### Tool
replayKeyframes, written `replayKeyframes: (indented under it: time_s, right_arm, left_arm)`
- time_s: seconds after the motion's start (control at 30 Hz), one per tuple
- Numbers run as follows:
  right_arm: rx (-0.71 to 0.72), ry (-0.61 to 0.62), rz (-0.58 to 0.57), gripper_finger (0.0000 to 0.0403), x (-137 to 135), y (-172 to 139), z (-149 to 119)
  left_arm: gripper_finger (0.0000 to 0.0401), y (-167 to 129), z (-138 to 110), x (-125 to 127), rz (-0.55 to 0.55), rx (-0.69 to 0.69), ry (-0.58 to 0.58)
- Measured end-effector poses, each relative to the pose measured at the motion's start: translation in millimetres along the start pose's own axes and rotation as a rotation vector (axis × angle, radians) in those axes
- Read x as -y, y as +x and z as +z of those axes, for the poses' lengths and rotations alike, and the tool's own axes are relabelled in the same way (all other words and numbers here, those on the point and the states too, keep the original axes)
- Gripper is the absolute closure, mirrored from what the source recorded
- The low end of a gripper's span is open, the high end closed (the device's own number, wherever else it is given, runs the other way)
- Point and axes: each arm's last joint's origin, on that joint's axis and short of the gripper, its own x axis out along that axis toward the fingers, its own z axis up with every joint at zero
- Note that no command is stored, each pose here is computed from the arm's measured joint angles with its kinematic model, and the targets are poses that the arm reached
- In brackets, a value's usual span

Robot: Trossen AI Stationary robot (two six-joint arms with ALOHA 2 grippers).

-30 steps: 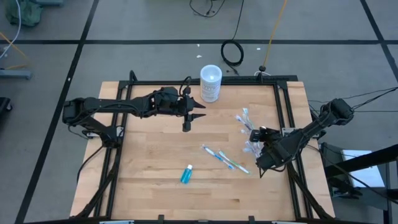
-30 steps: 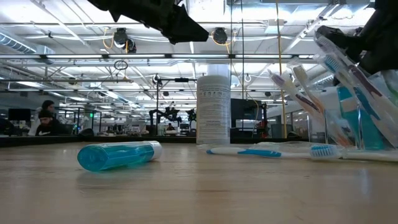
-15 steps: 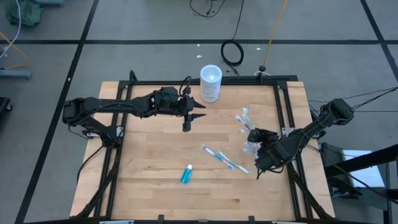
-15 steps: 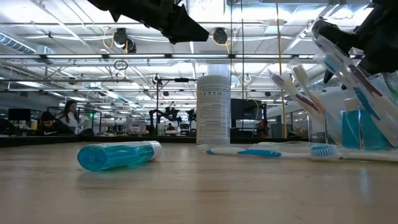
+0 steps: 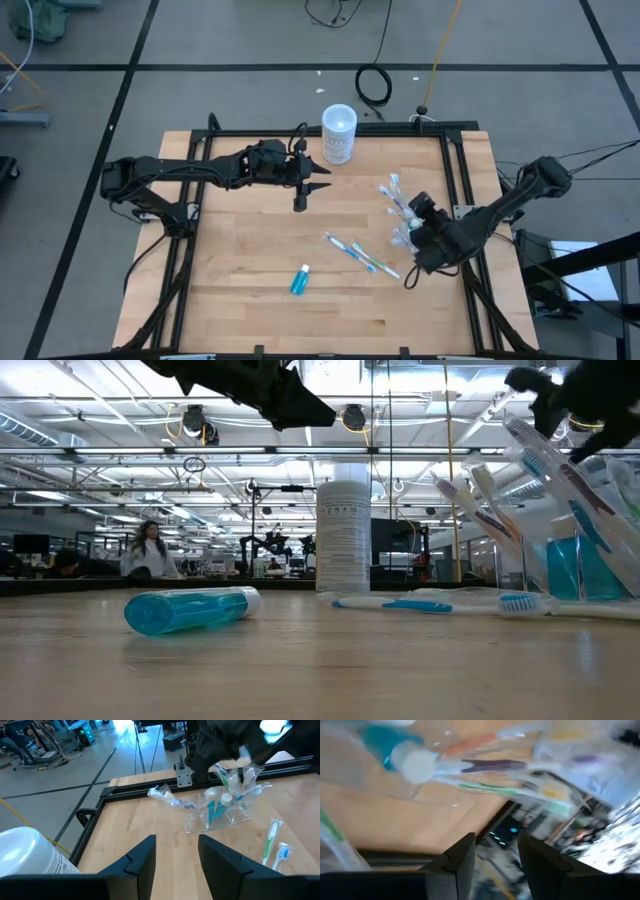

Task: Pick & Place toothbrushing station
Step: Put the blue toothbrush into the transparent organizer

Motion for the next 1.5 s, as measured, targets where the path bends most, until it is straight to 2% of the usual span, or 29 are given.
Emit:
replayKeyframes:
  time_s: [0.13,0.27,0.43,0.67,0.83,1.0,1.1,1.2,1.37,1.5]
  right_arm:
    - [0.104,0.254,0.008,0.0268,17.8,-18.0,-10.1]
    - [0.261,0.456,0.001,0.0264,35.5,-35.1,-17.1]
    - [0.568,0.781,-0.016,0.0257,55.7,-52.3,-8.0]
    - [0.991,1.201,-0.078,0.0254,81.7,-65.0,17.1]
    - [1.104,1.242,-0.237,0.0245,81.5,-48.7,30.3]
    - [1.143,1.339,-0.392,0.0224,69.4,-13.6,31.0]
    - [1.140,1.400,-0.445,0.0208,58.4,8.4,27.4]
    - [1.144,1.424,-0.499,0.0191,55.8,15.6,21.1]
    - [1.212,1.451,-0.528,0.0177,59.7,10.1,13.5]
    - [1.202,1.453,-0.533,0.0178,60.2,10.2,12.1]
  left_arm:
    - [0.0249,0.0,0.0,-0.1,0.001,0.000,-0.001]
    - [0.0249,0.0,0.0,0.0,-0.003,0.001,-0.008]
    - [0.0249,0.2,-0.5,4.9,-0.076,0.000,-0.047]
    - [0.0249,0.4,-6.2,22.1,-0.191,-0.079,-0.060]
    - [0.0249,0.8,-10.4,42.3,-0.262,-0.155,-0.061]
    - [0.0249,3.7,-7.1,71.7,-0.343,-0.152,-0.041]
    - [0.0249,12.8,-4.0,90.0,-0.329,-0.104,-0.011]
    - [0.0249,29.6,-8.2,105.8,-0.312,-0.060,0.017]
    - [0.0249,65.4,-31.3,126.1,-0.255,-0.040,0.012]
    - [0.0249,94.1,-46.7,135.3,-0.291,-0.085,0.026]
